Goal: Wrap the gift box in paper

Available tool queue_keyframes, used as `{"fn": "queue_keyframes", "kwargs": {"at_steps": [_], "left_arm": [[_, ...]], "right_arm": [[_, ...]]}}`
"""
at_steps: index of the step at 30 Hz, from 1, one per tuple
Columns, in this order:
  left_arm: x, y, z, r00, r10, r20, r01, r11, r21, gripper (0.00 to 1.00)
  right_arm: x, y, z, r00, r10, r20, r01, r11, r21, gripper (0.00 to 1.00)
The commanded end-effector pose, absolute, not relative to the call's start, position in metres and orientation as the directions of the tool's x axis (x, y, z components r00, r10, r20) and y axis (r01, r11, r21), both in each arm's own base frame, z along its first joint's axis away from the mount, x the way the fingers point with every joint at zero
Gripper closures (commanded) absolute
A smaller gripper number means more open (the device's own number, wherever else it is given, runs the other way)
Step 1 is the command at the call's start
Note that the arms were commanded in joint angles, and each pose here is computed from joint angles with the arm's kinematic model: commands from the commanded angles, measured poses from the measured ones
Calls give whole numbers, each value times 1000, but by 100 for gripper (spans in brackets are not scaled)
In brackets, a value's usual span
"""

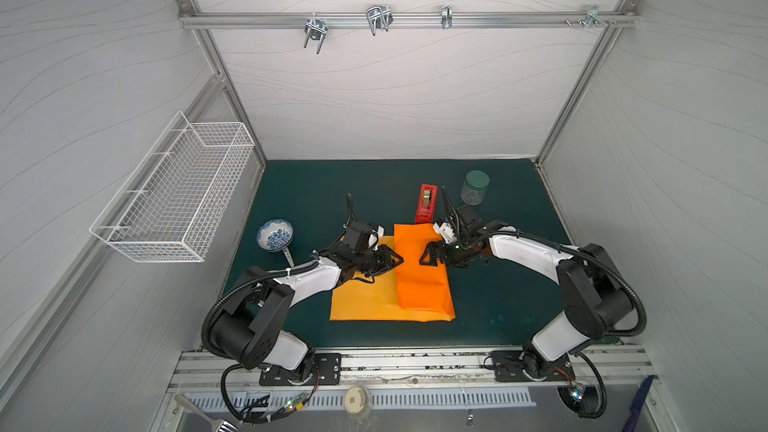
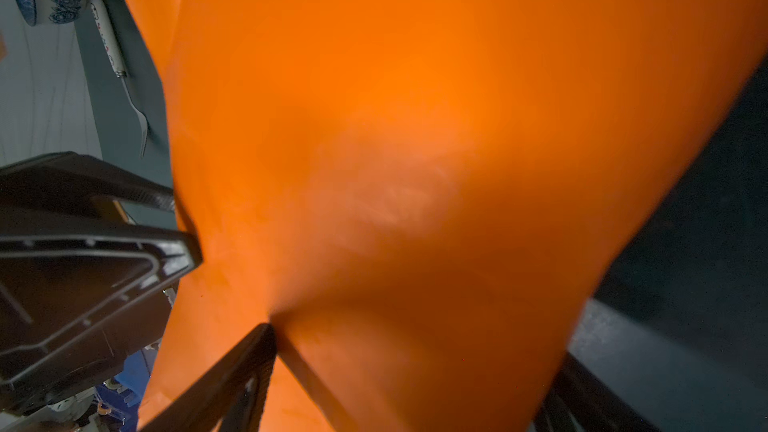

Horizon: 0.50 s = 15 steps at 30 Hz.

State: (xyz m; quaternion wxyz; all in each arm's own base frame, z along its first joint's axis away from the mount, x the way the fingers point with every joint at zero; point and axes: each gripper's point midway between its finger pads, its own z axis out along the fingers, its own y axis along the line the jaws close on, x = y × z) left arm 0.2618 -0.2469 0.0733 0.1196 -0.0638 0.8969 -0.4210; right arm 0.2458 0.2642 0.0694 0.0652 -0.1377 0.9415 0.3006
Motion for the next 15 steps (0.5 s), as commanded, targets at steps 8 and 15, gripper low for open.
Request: {"fn": "queue_keyframes", "kwargs": {"at_steps": [8,15], "left_arm": [[253,-245,68,-971,-203,-126,-40,659,-751,36],[250,-245,55,-975,-189,-120,-47,696,-717,56]], "right_arm": [[233,269,47,-947,-267,-176,-319,826,465,8],[238,272,55,-946,-258,-196,-321,826,464,8]]}}
